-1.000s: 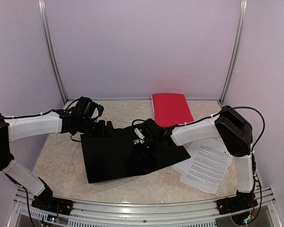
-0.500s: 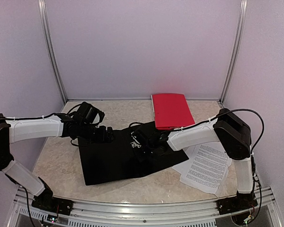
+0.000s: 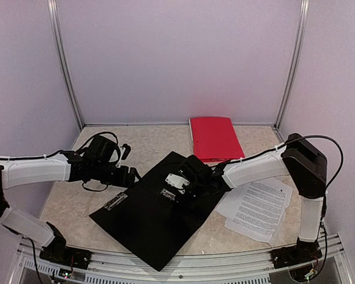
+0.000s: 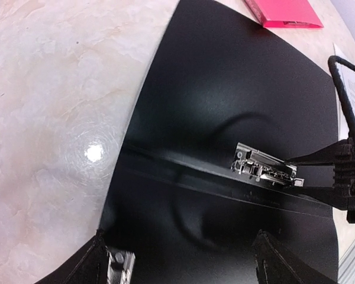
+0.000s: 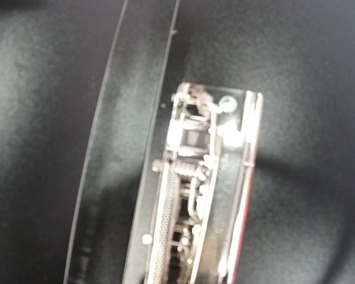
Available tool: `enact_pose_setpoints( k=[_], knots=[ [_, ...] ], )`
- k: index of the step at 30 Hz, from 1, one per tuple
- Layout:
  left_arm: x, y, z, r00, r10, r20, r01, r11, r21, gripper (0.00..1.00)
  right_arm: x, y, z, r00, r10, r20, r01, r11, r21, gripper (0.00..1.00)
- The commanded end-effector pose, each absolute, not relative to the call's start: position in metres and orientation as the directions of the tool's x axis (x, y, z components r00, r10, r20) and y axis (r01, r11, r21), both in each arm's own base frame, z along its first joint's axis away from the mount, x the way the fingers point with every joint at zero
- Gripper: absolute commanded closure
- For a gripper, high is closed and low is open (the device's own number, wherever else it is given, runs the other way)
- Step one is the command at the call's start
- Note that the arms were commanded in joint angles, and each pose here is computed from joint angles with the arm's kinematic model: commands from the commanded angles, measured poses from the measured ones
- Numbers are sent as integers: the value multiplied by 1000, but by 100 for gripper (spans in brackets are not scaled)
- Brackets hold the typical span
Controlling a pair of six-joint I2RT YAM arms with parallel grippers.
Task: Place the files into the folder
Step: Open the spring clip on the folder at the center of the board.
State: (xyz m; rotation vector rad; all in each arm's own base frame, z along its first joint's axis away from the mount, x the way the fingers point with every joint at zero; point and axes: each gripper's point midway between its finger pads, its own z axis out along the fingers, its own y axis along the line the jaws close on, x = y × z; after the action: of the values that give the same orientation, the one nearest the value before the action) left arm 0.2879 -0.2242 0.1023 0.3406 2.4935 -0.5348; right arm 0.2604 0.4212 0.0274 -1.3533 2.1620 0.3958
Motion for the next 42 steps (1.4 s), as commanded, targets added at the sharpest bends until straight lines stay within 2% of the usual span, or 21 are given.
enact_pose_setpoints(
  k=[1, 5, 7, 10, 14, 17, 19, 24, 30, 36, 42],
  knots=[
    [279, -247, 113, -729, 211, -651, 505, 808, -303, 19, 220, 412, 27, -142, -809, -570, -985, 170, 5, 87],
    [263, -271, 105, -666, 325, -672, 636, 717, -284, 20, 222, 409, 35, -85, -817, -571, -995, 98, 8, 91],
    [253, -281, 96, -643, 385, -662, 690, 666, -283, 20, 226, 407, 40, -65, -819, -571, -997, 78, 1, 89],
    [243, -292, 86, -626, 435, -648, 737, 603, -306, 20, 231, 403, 48, -59, -810, -583, -997, 75, -4, 75],
    [238, -303, 78, -590, 468, -658, 779, 544, -312, 21, 234, 400, 63, -78, -763, -642, -995, 97, 5, 46],
    [238, -308, 74, -560, 476, -678, 803, 514, -302, 21, 231, 399, 80, -83, -706, -703, -994, 112, 5, 33],
    [237, -315, 75, -510, 480, -714, 838, 464, -287, 22, 232, 397, 96, -108, -663, -741, -989, 149, 11, 29],
    [227, -323, 67, -399, 536, -744, 904, 368, -219, 28, 241, 389, 115, -293, -552, -781, -941, 312, 133, 38],
    [215, -331, 54, -226, 642, -733, 963, 260, -70, 36, 247, 386, 110, -570, -437, -696, -800, 488, 349, 55],
    [214, -334, 34, -85, 714, -695, 979, 191, 77, 39, 244, 382, 91, -683, -386, -620, -713, 538, 451, 62],
    [227, -332, 23, 5, 747, -665, 969, 160, 188, 47, 234, 382, 77, -719, -366, -590, -685, 513, 517, 66]
  ],
)
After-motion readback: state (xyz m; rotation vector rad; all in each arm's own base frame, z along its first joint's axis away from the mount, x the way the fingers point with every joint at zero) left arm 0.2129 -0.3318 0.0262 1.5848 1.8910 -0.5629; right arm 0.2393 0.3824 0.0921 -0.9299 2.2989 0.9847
